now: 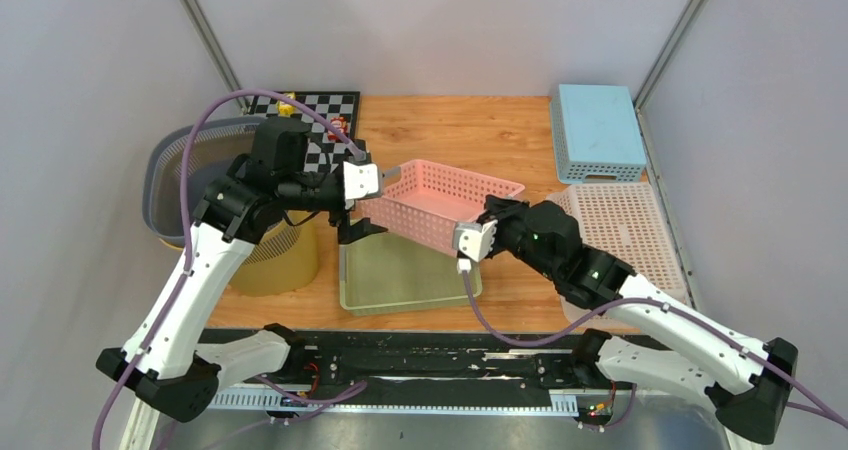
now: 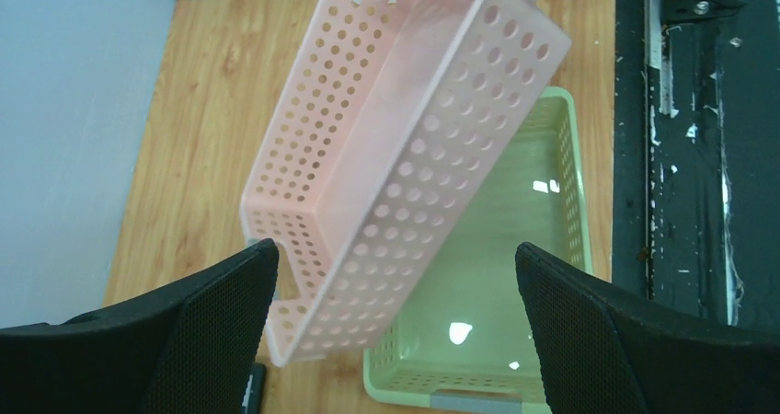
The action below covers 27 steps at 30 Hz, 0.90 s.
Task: Turn the large container upside down
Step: Pick up the container from the container, then turn the container upside down at the center of the board.
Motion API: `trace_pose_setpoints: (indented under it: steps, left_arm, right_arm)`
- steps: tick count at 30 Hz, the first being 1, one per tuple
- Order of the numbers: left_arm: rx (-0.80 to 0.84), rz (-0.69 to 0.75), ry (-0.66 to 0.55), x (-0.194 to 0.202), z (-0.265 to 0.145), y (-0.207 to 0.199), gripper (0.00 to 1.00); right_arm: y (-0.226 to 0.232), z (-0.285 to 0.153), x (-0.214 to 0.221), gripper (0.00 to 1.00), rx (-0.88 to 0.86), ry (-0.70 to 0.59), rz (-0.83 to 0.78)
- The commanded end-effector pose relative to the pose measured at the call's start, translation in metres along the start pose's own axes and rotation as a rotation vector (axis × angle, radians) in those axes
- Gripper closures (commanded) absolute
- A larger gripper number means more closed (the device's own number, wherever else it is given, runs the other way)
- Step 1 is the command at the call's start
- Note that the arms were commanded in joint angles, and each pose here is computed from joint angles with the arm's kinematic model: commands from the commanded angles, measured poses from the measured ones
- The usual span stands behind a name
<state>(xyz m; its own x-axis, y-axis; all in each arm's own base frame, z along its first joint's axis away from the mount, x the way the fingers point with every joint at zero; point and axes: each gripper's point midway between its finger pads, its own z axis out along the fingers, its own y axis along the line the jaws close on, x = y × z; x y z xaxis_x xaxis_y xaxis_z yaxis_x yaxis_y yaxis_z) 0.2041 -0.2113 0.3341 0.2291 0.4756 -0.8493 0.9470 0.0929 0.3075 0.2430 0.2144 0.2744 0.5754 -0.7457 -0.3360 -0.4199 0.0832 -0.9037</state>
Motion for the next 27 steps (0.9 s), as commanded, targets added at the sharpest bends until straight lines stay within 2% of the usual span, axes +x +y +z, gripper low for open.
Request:
trace_pose_setpoints:
  steps: [1,10,27]
  left_arm:
    - [-0.099,-0.020,-0.020,-0.004,-0.004,0.015,0.00]
    - [-0.206,-0.034,-0.002,0.006,-0.007,0.029,0.00]
    - [-0.258,-0.016,0.053,0.034,-0.007,0.025,0.00]
  right_arm:
    - [-0.043,0.008,0.007,0.97,0.117,0.011,0.191]
    - [-0.065,0.034,0.042,0.97,0.118,0.039,0.530]
    - [-0.079,0.065,0.100,0.97,0.063,0.030,1.142]
